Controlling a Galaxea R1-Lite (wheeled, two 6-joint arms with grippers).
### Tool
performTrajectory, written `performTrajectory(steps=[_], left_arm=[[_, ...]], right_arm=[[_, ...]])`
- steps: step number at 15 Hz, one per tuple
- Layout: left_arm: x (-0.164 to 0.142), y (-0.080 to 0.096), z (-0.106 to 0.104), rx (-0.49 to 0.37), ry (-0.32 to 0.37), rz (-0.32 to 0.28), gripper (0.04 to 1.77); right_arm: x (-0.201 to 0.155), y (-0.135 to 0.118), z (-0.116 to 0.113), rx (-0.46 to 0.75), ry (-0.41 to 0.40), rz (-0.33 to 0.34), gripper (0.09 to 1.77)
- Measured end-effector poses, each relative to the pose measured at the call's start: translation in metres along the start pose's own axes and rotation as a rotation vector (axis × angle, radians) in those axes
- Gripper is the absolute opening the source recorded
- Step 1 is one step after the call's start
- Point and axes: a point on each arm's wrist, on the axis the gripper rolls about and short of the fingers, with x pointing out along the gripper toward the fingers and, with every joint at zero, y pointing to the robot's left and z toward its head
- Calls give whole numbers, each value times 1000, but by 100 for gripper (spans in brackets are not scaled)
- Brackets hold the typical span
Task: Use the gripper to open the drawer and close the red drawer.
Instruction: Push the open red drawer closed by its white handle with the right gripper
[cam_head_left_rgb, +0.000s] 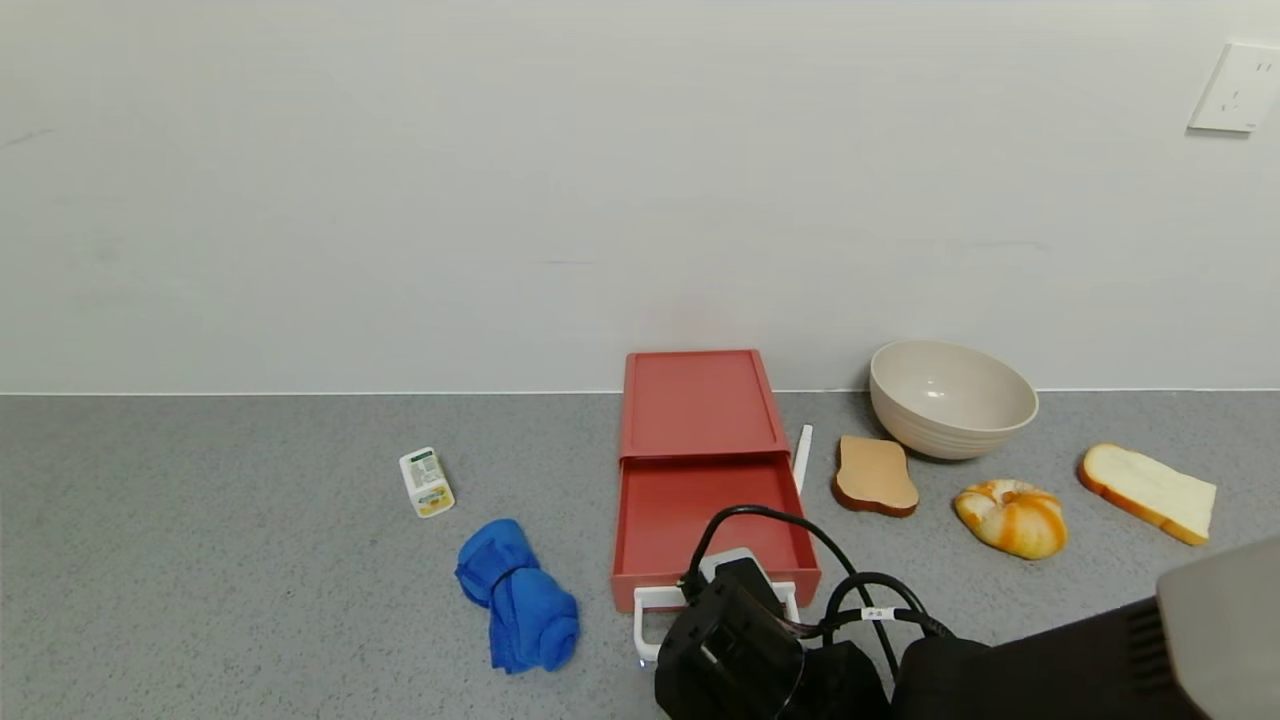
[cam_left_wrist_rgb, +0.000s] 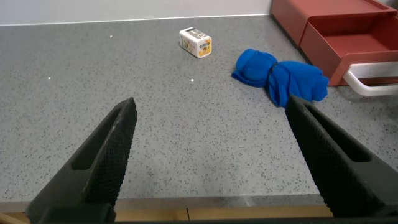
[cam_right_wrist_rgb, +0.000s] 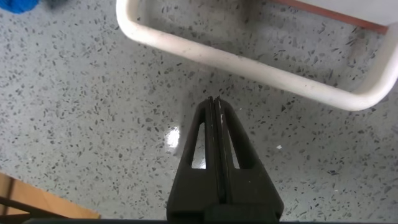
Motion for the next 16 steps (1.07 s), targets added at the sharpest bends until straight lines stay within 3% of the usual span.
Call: performTrajectory(steps=[16], left_arm=[[0, 0, 0, 0, -1, 2, 172]], right_arm=[[8, -18, 19, 15, -34, -28, 12]])
